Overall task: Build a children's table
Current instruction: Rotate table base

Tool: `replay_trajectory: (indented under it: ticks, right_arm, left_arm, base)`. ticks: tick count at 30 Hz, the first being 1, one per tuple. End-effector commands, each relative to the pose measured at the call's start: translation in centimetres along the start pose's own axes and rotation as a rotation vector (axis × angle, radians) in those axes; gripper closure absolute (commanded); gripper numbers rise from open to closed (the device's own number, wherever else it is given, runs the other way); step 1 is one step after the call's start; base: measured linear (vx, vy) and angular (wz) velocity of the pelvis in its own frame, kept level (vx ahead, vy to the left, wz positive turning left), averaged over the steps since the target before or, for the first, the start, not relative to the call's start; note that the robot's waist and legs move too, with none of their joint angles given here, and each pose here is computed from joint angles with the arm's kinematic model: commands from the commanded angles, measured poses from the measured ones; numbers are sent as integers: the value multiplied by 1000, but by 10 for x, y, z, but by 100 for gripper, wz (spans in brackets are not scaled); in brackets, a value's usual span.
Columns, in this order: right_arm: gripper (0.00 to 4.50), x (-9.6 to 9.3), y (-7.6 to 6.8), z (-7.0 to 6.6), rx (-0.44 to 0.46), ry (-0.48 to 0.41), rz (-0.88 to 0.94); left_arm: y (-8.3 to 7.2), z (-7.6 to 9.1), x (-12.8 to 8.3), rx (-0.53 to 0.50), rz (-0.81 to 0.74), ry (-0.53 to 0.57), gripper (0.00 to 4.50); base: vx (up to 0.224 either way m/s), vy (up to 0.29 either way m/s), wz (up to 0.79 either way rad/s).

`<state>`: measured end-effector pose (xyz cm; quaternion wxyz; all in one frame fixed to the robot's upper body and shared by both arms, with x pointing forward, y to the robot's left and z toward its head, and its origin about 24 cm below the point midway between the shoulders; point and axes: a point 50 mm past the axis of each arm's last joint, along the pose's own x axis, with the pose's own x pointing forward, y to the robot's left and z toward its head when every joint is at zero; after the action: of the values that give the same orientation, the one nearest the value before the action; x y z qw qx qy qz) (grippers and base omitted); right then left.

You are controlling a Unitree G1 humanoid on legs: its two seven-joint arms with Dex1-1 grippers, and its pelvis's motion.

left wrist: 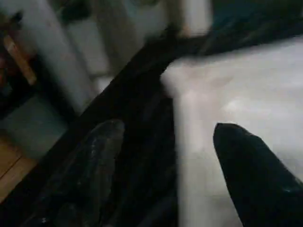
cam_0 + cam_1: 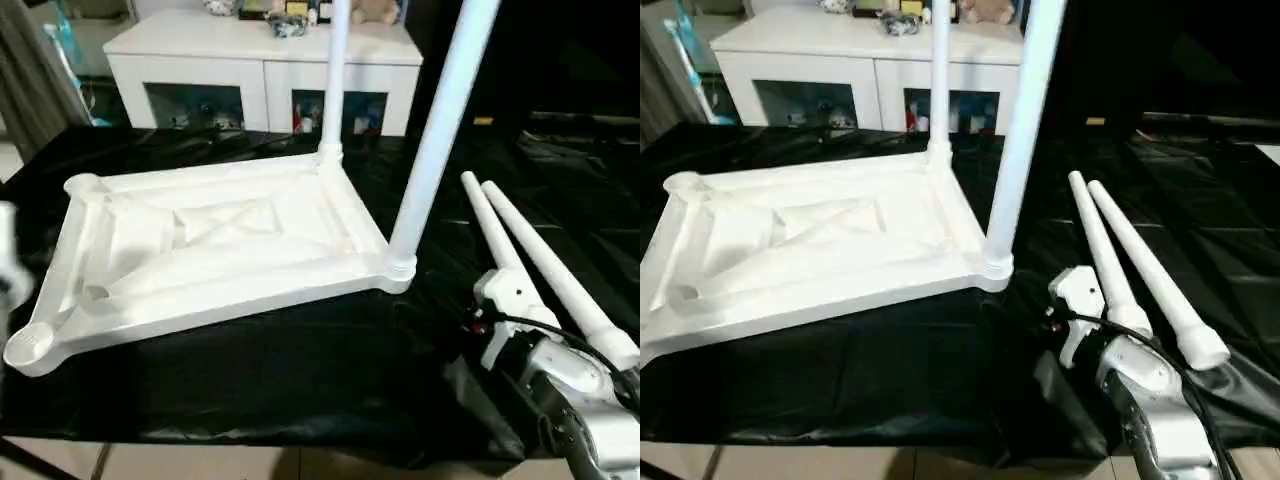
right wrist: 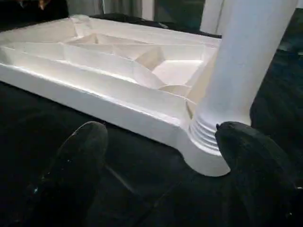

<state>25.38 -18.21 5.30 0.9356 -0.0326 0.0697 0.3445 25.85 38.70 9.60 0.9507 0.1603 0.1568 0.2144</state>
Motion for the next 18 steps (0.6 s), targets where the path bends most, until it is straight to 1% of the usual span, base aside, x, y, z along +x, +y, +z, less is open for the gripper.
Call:
replay_trajectory:
  ticks: [1, 3, 6, 7, 9, 11, 13, 14, 16, 18]
  right_arm:
    - [46, 7, -2, -1, -11, 32, -32]
    - [46, 13, -2, -3, -35, 46, -44]
    - [46, 16, 2, -3, -12, 49, -30]
    - [46, 21, 5, -6, -12, 77, -27]
    - [46, 23, 7, -7, -11, 87, -18]
    - [46, 26, 11, -9, -16, 101, 1]
    - [46, 26, 13, -11, -20, 116, 16]
    - [46, 26, 14, -11, -20, 116, 16]
    - [46, 24, 14, -15, -29, 146, 18]
    - [46, 23, 10, -20, -24, 182, -19]
  left_arm:
    - [11, -13, 2, 55, 32, 74, 80]
    - [16, -20, 5, 74, 18, 120, 80]
    - [17, -22, 8, 63, 2, 128, 80]
    - [17, -26, 12, 79, -43, 165, 80]
    - [17, -28, 13, 96, -68, 186, 80]
    - [17, -31, 15, 119, -130, 222, 80]
    - [15, -33, 16, 144, -194, 239, 80]
    - [15, -33, 16, 145, -196, 239, 80]
    - [8, -34, 17, 158, -301, 253, 80]
    - [0, -40, 15, 159, -402, 298, 80]
  base:
    - [0, 0, 0]
    - [0, 0, 0]
    - [0, 0, 0]
    - [0, 0, 0]
    - [0, 0, 0]
    - [0, 0, 0]
    - [0, 0, 0]
    - [0, 0, 0]
    - [0, 0, 0]
    - [0, 0, 0]
